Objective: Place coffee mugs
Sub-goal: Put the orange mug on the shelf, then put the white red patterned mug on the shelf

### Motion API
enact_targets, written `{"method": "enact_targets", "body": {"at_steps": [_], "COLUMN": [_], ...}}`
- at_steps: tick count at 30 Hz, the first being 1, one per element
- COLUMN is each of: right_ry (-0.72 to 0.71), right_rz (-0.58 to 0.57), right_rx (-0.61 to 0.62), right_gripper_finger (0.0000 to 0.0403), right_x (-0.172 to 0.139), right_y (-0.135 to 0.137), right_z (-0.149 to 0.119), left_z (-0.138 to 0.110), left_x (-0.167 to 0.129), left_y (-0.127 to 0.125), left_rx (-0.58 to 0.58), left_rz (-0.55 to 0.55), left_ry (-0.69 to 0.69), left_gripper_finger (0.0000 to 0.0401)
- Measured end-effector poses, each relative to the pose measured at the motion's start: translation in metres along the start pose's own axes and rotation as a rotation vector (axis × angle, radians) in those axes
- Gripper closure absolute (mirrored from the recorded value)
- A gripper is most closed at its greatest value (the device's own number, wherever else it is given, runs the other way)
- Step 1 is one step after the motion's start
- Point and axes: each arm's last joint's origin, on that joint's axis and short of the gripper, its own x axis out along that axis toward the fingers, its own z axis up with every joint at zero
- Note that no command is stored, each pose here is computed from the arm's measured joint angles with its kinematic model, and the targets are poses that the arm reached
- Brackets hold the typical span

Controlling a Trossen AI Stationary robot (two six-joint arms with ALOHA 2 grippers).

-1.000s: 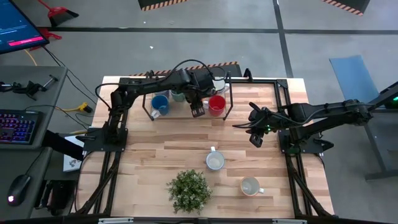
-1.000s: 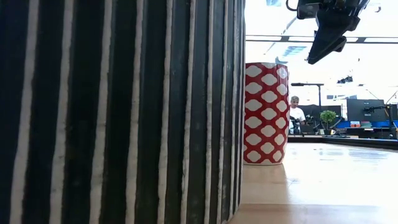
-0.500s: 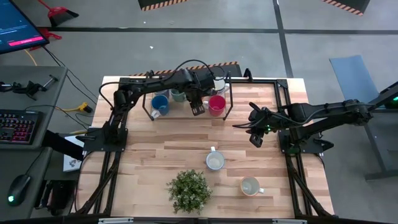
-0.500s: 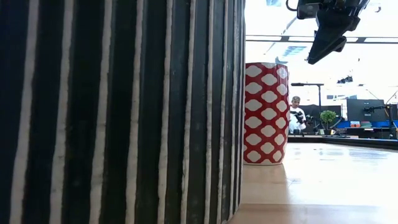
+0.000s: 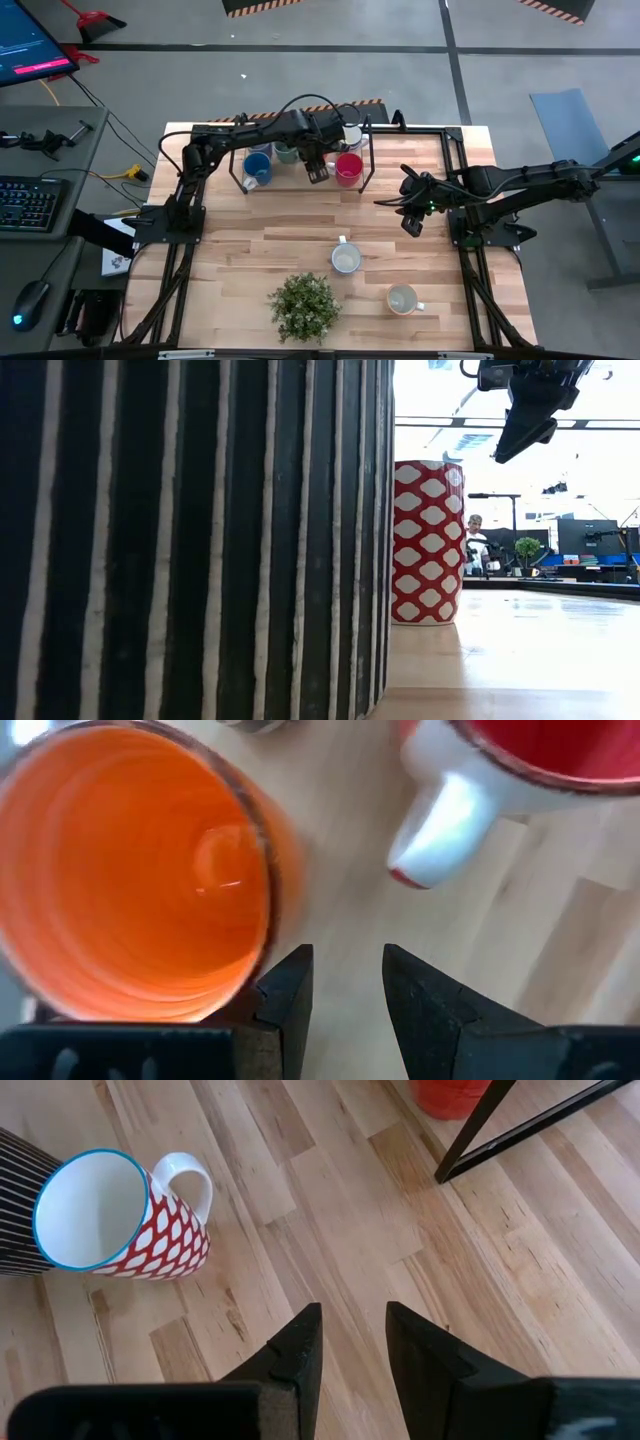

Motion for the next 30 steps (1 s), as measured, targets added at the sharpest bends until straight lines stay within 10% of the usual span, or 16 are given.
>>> {"method": "enact_targets", "body": {"at_steps": [15, 30], "right_ry": [0.0, -0.134], "right_rz": [0.002, 0.237], "right_rx": [-0.045, -0.211], "right_gripper_finger": [0.0311, 0.0311], "right_x": [0.0, 0.003], "right_y": [0.0, 0.029], "right_z": [0.0, 0.013], "left_z": [-0.055, -0.201], "left_x": [-0.09, -0.091], "left_y": [-0.071, -0.141], "left_rx": [0.143, 0.192], "left_rz": [-0.218, -0.188], "left_ry": [0.138, 0.214], "left_gripper_finger": [0.0288, 0.0288]}}
